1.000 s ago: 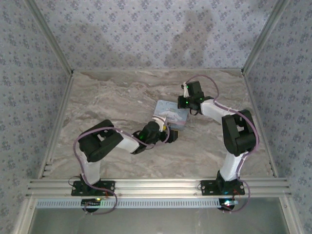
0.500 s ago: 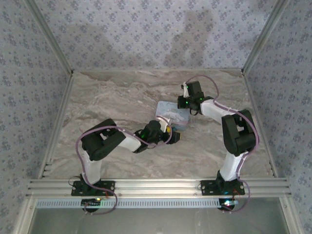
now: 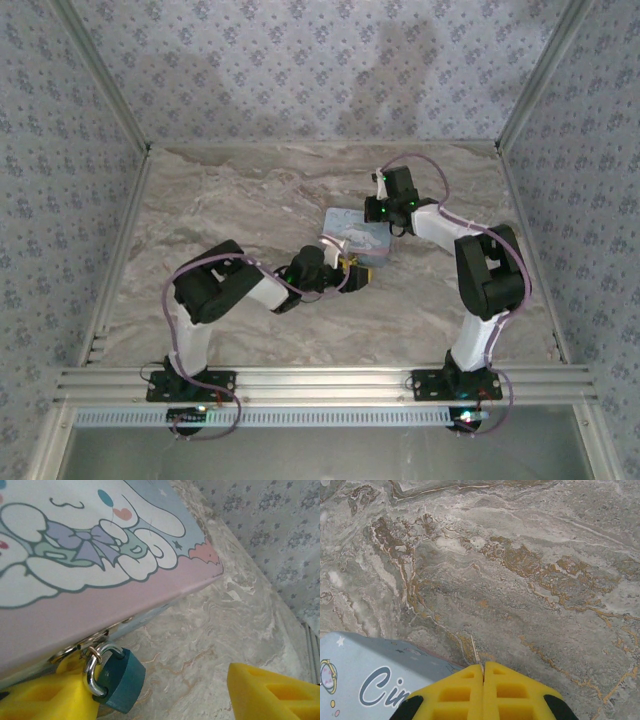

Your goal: Unlock the padlock with the key

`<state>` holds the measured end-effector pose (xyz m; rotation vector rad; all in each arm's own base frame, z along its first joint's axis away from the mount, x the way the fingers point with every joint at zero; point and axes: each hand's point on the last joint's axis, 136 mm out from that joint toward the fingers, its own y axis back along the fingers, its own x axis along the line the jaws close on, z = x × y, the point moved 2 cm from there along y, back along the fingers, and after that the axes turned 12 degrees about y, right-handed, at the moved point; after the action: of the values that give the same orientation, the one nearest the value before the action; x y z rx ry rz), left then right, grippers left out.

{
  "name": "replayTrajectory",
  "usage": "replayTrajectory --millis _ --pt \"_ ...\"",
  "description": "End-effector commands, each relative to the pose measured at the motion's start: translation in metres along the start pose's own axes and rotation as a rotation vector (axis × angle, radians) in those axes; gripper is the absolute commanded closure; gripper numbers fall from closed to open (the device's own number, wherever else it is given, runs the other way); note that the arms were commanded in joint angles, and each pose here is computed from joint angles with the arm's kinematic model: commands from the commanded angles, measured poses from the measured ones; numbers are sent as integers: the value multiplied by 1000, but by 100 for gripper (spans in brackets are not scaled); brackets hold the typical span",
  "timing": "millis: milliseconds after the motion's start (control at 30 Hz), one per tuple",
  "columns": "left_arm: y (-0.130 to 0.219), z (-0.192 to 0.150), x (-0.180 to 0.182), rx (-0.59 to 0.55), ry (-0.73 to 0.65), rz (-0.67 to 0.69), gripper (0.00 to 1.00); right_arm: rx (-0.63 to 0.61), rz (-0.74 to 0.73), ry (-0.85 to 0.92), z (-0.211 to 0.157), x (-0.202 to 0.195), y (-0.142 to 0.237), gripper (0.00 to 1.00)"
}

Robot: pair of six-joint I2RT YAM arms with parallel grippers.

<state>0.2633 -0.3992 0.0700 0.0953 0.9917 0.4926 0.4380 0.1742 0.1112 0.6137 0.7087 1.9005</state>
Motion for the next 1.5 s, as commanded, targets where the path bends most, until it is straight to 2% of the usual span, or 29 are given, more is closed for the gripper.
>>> replayTrajectory --millis 0,67,433,600,667,800,1200,1267,1333,1400,1467 --pt "-1 4 -8 -19 17 -60 34 40 13 12 -13 6 -4 100" --pt "-5 4 -7 -6 37 -55 40 40 14 13 -14 6 -4 100" --pt "-2 3 -12 -45 107 -149 37 42 14 10 -16 8 -5 100" --pt "0 3 -3 -87 142 -130 43 44 14 9 -18 8 -5 100" --pt "3 4 3 -104 148 -98 32 44 15 8 -19 8 -6 100" --pt "8 5 4 -116 119 -71 32 46 13 10 -20 9 -6 100" --pt "-8 -5 25 -50 224 12 47 45 15 8 -22 10 -6 100" --pt "-9 -7 29 -38 240 30 54 44 13 7 -22 10 -6 100" --pt "-10 -7 31 -32 262 37 57 39 15 7 -20 10 -6 100" --pt "-9 -7 36 -28 280 44 67 40 17 7 -21 10 -5 100" --pt "-9 -9 40 -19 298 53 68 37 18 6 -20 11 -5 100"
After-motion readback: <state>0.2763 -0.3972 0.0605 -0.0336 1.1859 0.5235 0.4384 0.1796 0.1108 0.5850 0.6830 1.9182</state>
